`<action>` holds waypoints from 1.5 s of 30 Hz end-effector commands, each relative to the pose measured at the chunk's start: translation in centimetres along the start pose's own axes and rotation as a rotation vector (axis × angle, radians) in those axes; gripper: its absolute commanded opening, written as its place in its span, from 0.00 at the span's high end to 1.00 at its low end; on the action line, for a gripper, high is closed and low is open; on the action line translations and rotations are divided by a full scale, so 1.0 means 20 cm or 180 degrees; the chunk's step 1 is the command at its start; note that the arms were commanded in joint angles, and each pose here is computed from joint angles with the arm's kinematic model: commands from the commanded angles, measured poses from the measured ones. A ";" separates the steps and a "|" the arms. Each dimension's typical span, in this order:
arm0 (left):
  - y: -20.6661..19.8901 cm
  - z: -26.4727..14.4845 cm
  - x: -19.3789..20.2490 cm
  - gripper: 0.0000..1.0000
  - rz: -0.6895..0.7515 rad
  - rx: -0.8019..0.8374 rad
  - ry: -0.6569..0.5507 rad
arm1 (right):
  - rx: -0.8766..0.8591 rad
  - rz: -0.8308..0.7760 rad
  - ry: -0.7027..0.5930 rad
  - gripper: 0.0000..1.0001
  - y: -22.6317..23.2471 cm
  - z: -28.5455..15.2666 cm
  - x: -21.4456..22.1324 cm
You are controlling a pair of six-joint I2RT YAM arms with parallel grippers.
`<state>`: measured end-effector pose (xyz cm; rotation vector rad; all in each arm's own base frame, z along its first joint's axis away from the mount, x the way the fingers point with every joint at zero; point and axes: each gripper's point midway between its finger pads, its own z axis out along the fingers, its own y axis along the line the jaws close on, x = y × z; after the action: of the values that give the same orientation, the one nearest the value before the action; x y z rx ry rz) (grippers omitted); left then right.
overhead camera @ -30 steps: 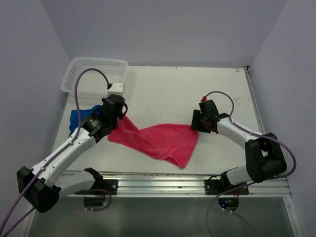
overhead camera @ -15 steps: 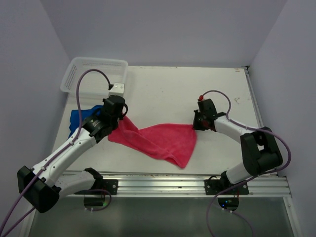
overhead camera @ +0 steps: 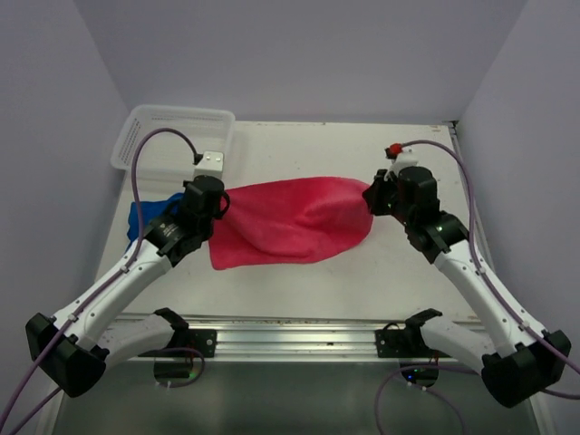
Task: Roll the towels
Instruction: Flatten the towel
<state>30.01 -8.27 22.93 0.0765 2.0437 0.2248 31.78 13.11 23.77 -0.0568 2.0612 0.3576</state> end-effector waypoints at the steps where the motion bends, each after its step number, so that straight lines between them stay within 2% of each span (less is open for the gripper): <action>1: 0.02 -0.01 -0.08 1.00 -0.0121 -0.0009 -0.0197 | -0.0068 -0.0151 0.0779 1.00 -0.02 -0.05 0.49; 3: 0.00 0.01 -0.02 1.00 -0.0092 0.0019 -0.0122 | -0.0239 -0.0119 0.0979 1.00 0.02 -0.07 0.66; 4: -0.01 0.02 -0.01 1.00 -0.0085 0.0041 -0.0102 | -0.0283 -0.0061 0.1209 0.96 0.03 -0.08 0.80; 6: -0.03 0.04 0.04 1.00 -0.0035 0.0067 -0.0022 | -0.0215 0.0095 0.1507 0.64 0.01 -0.12 0.92; 8: -0.05 0.05 0.06 1.00 -0.0016 0.0094 0.0023 | -0.0185 0.0320 0.1538 0.45 0.03 -0.14 0.93; 11: -0.05 0.05 0.07 1.00 0.0000 0.0092 0.0039 | -0.0016 0.0443 0.1273 0.41 0.01 -0.15 0.82; 15: -0.05 0.06 0.09 1.00 0.0010 0.0092 0.0039 | 0.0344 0.0460 0.1037 0.41 -0.07 -0.13 0.66; 17: -0.05 0.07 0.12 1.00 0.0035 0.0073 0.0063 | 0.0445 0.0553 0.0981 0.48 -0.11 -0.09 0.62; 20: -0.05 0.08 0.15 1.00 0.0074 0.0065 0.0104 | 0.0468 0.0721 0.1052 0.57 -0.16 -0.02 0.65; 24: -0.04 0.08 0.16 1.00 0.0100 0.0053 0.0096 | 0.0551 0.0750 0.1204 0.58 -0.20 0.06 0.73; 28: -0.03 0.08 0.16 1.00 0.0124 0.0031 0.0084 | 0.0658 0.1002 0.1301 0.57 -0.25 0.11 0.83; 31: -0.04 0.09 0.17 1.00 0.0136 0.0053 0.0094 | 0.0762 0.1218 0.1325 0.60 -0.31 0.12 0.88; 35: -0.05 0.09 0.17 1.00 0.0145 0.0075 0.0109 | 0.0636 0.1450 0.1399 0.62 -0.31 0.15 0.93; 45: -0.06 0.09 0.18 1.00 0.0147 0.0118 0.0120 | 0.0431 0.1585 0.1468 0.68 -0.27 0.21 0.99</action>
<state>29.29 -8.46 17.87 0.1614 2.1275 0.2458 25.19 10.31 2.78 0.5081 2.5948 0.4623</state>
